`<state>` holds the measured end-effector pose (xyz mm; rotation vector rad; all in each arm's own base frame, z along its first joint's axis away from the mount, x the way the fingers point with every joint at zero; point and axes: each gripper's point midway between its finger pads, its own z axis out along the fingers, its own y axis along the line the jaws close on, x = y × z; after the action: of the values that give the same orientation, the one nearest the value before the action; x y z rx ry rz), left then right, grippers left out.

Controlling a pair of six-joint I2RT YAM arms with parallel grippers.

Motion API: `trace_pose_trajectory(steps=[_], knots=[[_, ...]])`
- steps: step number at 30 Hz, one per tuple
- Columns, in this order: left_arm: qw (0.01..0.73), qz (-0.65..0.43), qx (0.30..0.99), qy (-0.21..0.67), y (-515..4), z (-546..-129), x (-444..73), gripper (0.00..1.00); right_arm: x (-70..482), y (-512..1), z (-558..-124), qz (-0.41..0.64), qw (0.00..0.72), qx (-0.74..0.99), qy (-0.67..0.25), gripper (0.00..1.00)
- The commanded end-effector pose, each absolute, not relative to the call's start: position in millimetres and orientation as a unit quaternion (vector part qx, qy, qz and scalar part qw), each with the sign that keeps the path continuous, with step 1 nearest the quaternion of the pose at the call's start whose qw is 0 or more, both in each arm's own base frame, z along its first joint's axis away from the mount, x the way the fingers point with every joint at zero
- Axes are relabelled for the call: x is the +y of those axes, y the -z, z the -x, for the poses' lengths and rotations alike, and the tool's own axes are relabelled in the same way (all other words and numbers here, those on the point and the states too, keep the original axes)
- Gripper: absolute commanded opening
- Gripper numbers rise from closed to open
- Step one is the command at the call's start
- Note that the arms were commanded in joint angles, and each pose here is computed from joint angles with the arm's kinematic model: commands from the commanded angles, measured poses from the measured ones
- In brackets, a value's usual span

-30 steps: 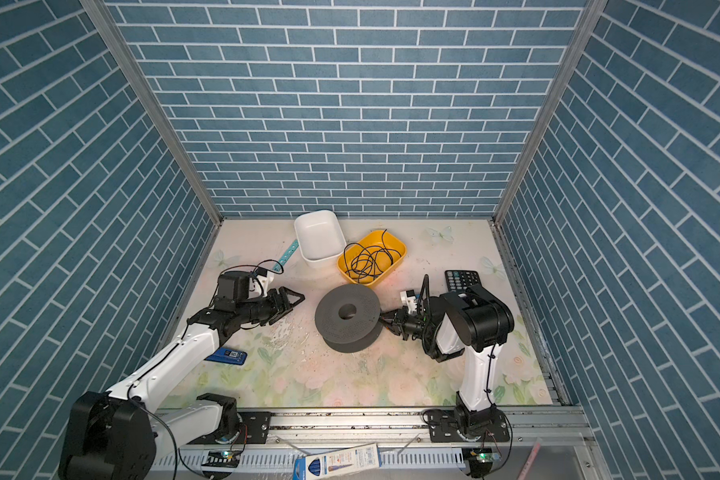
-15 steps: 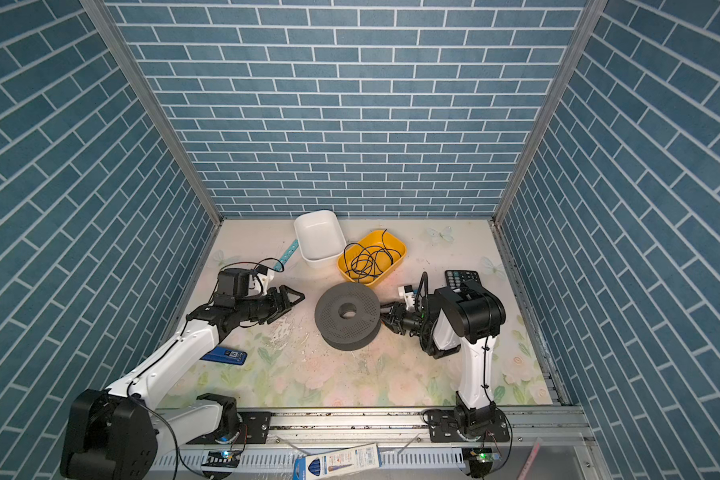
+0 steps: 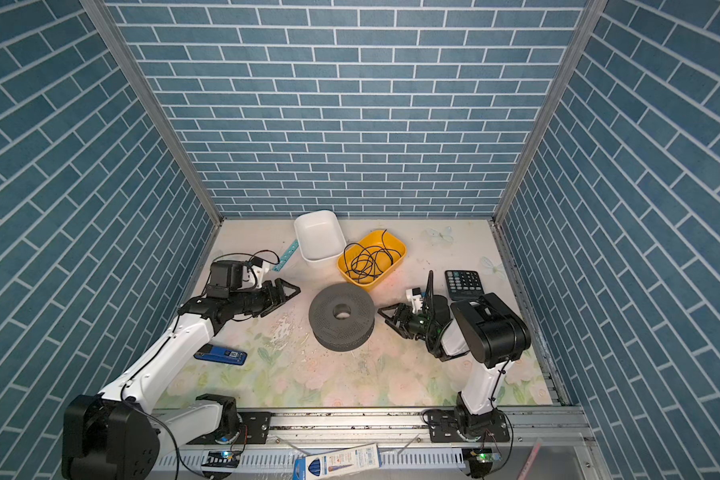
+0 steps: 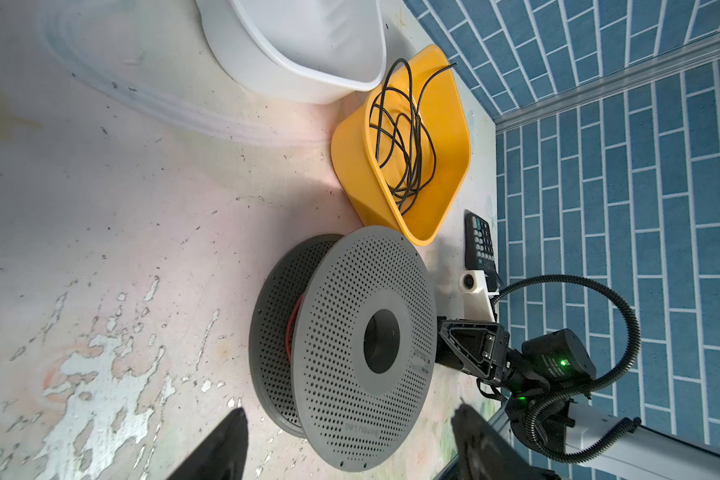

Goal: Wrap the cables

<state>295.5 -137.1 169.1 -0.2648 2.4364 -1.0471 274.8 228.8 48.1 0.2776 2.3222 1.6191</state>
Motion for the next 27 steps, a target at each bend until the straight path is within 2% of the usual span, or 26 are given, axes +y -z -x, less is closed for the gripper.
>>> trace_pose_trajectory(steps=[1,7,9,13,17,20,27], knots=[[0.251,0.080,0.897,0.355,-178.3,-298.9,-127.0,0.81,215.2,-27.1,-266.4,-0.114,0.138,0.837,-0.516,0.71],[0.308,0.052,0.914,0.261,-192.4,-311.3,-97.0,0.89,205.1,-45.3,-277.6,-0.106,0.170,0.851,-0.485,0.73],[0.330,0.043,0.915,0.230,-197.6,-315.7,-86.3,0.99,200.9,-56.2,-283.6,-0.094,0.188,0.861,-0.463,0.75],[0.365,0.029,0.913,0.181,-202.7,-328.3,-66.6,1.00,188.6,-82.0,-293.3,-0.071,0.224,0.882,-0.409,0.83],[0.421,0.047,0.897,0.126,-201.3,-346.8,-37.0,1.00,177.2,-108.3,-305.3,-0.047,0.258,0.892,-0.369,0.87],[0.477,0.041,0.876,0.064,-199.5,-359.7,-14.3,1.00,155.8,-119.7,-316.6,-0.030,0.286,0.912,-0.291,0.90],[0.522,0.035,0.851,-0.031,-158.9,-383.3,25.5,1.00,99.7,-147.1,-341.9,-0.003,0.390,0.913,-0.121,0.94]])
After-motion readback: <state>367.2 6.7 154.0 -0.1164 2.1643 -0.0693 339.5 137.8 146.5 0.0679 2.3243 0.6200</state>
